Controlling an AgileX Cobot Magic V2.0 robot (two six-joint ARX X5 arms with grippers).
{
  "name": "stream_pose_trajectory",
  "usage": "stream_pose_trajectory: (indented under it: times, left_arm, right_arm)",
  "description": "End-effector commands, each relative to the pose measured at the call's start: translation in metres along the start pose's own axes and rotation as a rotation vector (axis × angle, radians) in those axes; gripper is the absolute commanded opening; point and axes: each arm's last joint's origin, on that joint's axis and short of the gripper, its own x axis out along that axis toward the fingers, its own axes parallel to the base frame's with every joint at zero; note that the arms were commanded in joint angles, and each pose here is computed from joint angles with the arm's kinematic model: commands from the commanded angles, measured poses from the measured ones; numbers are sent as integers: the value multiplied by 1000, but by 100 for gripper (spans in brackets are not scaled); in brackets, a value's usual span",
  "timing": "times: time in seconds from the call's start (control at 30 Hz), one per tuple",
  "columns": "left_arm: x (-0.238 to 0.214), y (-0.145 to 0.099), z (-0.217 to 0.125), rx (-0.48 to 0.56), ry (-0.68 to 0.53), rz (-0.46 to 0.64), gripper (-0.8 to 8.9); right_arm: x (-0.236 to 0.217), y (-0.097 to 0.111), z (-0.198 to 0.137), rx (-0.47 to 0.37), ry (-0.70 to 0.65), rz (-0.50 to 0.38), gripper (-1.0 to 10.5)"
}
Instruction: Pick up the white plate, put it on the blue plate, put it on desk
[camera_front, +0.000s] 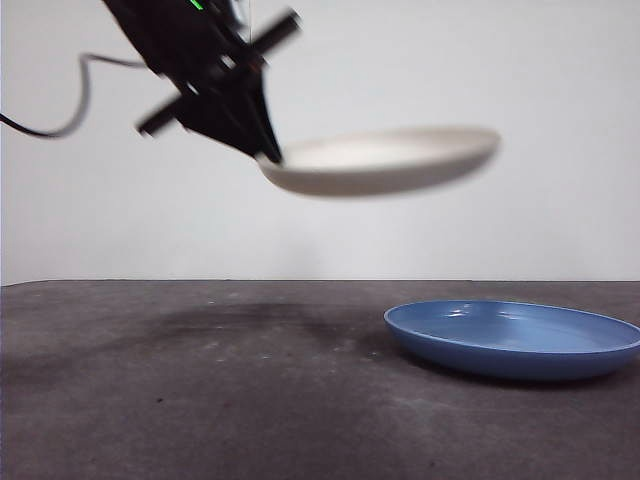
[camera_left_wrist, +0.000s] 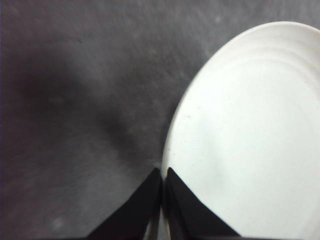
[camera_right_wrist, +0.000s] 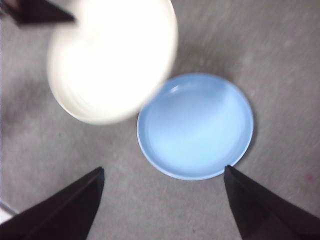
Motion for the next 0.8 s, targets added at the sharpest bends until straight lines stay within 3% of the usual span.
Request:
stream_pose_trajectory:
  times: [0.03,0.37,0.8]
  left_arm:
    - [22,-12,8,2,15,-25,10]
    - [100,-38,12,28,139,-51,10]
    - [152,-43,-10,44,245,-22,10]
  right_arm:
    - [-15,5,5,-3,-47,-18,383]
    - [-43,14,1,-14,-88,-78,383]
    - [-43,14,1,-12,-83,-78,383]
